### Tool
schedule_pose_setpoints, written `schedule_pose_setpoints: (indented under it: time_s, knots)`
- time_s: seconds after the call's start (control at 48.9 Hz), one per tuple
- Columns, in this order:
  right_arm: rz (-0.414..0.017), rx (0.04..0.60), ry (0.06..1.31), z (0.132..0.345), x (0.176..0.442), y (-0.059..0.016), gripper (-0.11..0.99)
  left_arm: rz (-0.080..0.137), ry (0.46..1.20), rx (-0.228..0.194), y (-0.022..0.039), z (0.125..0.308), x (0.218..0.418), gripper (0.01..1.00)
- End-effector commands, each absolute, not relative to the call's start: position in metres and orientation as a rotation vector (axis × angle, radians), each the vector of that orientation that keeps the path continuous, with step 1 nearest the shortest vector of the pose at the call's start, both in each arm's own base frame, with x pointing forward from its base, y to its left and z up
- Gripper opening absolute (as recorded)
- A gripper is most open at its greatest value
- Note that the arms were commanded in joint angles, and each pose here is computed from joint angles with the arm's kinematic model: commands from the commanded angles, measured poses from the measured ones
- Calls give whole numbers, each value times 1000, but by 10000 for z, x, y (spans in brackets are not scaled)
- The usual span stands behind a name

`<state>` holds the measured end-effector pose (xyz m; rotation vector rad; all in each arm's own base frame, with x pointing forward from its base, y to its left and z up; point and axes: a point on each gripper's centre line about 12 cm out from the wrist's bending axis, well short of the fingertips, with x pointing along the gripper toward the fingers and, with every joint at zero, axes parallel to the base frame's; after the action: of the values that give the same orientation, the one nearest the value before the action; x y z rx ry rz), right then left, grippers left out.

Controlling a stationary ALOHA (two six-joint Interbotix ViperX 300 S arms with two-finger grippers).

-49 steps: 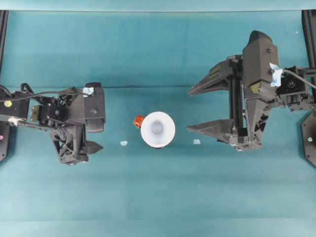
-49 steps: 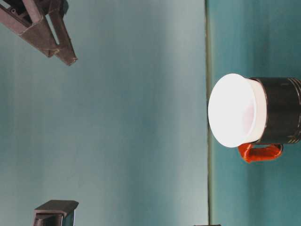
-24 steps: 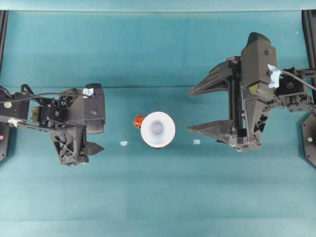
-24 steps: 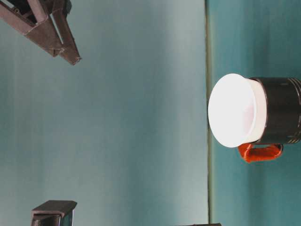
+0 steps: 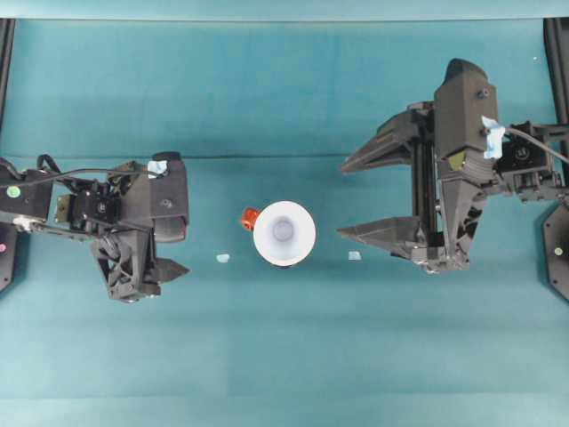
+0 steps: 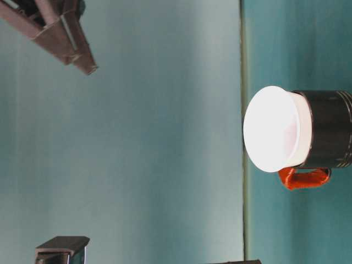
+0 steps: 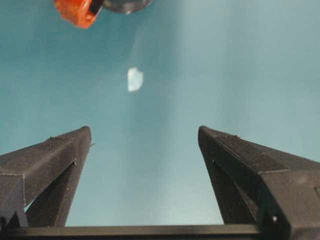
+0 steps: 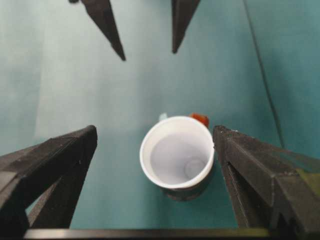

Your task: Put the paper cup into the moved red handle cup holder.

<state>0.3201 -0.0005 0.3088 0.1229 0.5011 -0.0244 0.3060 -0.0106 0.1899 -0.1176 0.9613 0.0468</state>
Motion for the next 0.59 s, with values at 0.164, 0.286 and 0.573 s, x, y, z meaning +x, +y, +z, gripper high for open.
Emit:
schedule_pose_setpoints:
  time_s: [0.164,0.286,0.573]
  knots:
    - [-20,123,492,3106,3191,9,866,37,939,-111,-134,1943,3088,957]
    - [-20,123,492,3106,3191,9,866,37,937,-111,-134,1948,3091,956]
    - [-20,123,494,3104,3190,9,866,35,930,-110,-134,1949,3096,956]
